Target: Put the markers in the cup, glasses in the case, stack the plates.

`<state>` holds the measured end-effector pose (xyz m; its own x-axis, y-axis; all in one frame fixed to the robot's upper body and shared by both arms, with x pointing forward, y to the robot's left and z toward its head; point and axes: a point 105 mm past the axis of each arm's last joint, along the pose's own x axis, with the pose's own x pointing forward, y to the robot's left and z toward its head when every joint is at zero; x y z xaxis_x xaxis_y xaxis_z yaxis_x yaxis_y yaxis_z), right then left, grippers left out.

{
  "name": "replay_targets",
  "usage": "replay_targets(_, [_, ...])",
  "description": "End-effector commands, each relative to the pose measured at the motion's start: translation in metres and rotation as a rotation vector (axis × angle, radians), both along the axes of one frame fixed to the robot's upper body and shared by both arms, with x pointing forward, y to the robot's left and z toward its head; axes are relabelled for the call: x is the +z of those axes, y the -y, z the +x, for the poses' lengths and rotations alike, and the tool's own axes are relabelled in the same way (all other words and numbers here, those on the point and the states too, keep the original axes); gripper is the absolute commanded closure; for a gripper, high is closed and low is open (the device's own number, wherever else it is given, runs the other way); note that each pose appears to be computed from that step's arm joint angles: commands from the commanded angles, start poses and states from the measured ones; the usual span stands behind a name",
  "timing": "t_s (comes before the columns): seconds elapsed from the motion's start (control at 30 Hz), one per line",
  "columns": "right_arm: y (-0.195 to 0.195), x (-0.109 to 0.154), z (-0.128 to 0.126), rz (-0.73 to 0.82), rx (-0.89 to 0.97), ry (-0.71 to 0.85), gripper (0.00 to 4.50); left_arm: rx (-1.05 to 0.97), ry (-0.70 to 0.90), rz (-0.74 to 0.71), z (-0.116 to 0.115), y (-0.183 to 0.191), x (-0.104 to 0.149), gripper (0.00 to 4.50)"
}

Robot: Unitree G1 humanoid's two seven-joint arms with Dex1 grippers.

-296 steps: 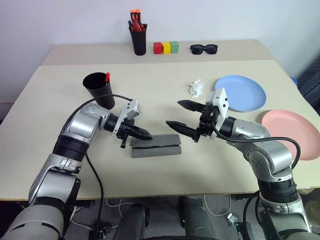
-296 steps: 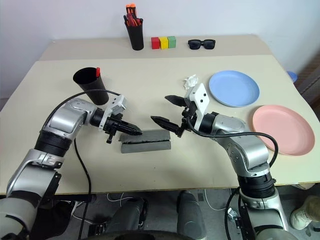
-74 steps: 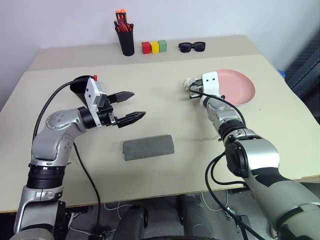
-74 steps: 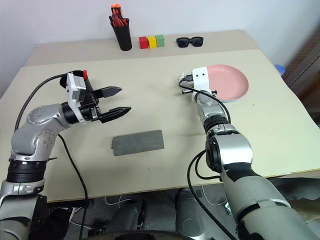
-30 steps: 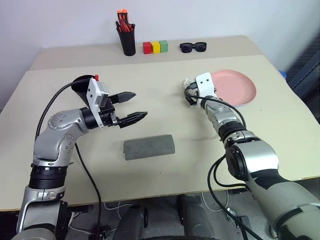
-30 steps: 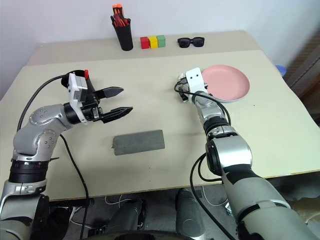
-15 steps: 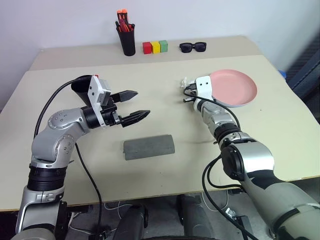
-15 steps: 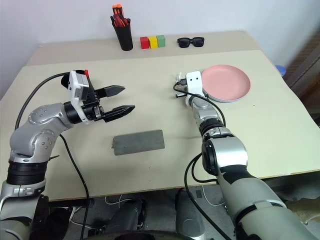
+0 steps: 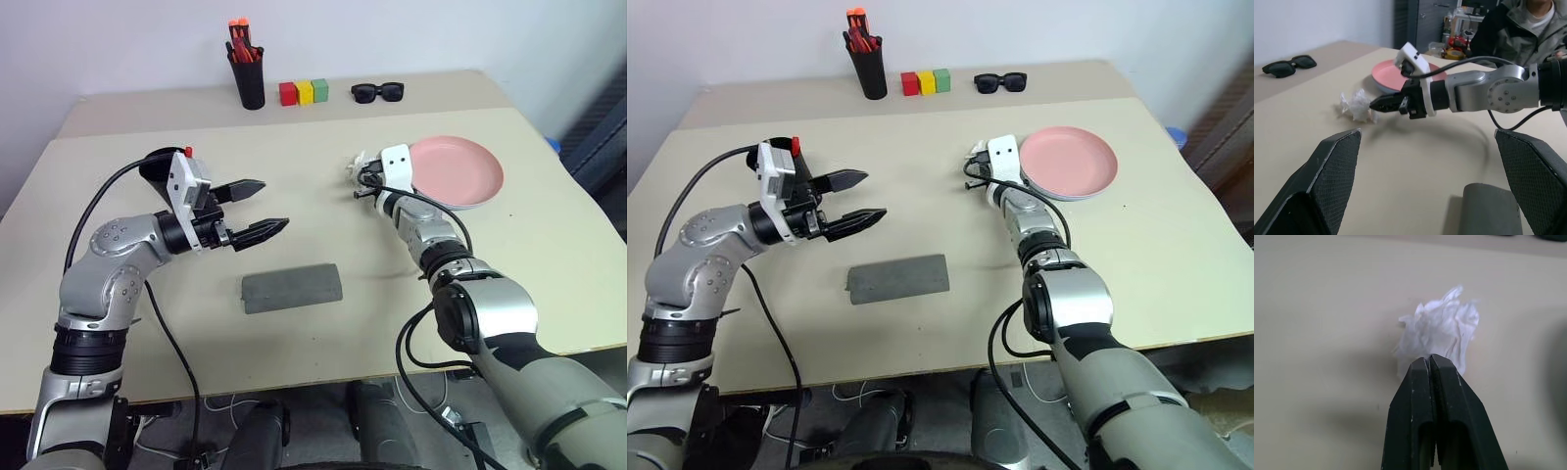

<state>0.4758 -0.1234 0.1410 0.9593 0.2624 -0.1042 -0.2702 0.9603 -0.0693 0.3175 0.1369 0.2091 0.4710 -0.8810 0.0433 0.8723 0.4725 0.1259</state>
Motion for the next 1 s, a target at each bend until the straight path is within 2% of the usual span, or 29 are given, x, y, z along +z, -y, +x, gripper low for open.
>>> replay_targets(0.03, [0.006, 0.042, 0.007, 0.075, -0.02, 0.119, 3.93, 0.0, 0.048, -0.008, -0.002, -0.004, 0.009, 0.0])
replay_targets(0.07, [0.008, 0.042, 0.007, 0.069, -0.032, 0.117, 3.67, -0.001, 0.048, -0.008, -0.001, -0.004, 0.008, 0.0])
replay_targets(0.13, [0.01, 0.041, 0.008, 0.032, -0.069, 0.12, 2.75, -0.005, 0.051, -0.009, -0.001, -0.004, 0.008, 0.0])
replay_targets(0.3, [0.009, 0.04, 0.008, 0.046, -0.08, 0.122, 0.17, -0.007, 0.046, -0.012, -0.002, -0.007, 0.007, 0.0])
replay_targets(0.53, [-0.002, 0.023, 0.006, 0.009, -0.068, 0.069, 0.07, 0.004, 0.032, -0.001, -0.003, -0.015, -0.001, 0.0])
replay_targets(0.7, [-0.014, 0.006, 0.004, -0.073, -0.06, 0.016, 0.07, 0.004, 0.04, -0.007, -0.001, -0.017, -0.002, 0.0])
replay_targets(0.8, [-0.018, 0.004, 0.003, -0.051, -0.055, -0.004, 0.9, 0.006, 0.045, -0.005, -0.002, -0.018, -0.003, 0.0])
replay_targets(0.83, [-0.019, 0.005, 0.004, -0.061, -0.06, 0.0, 1.3, 0.007, 0.045, -0.007, -0.002, -0.018, -0.003, 0.0])
replay_targets(1.0, [-0.013, 0.007, 0.005, -0.119, -0.105, 0.012, 4.01, 0.009, 0.05, -0.017, -0.003, -0.018, -0.003, 0.0])
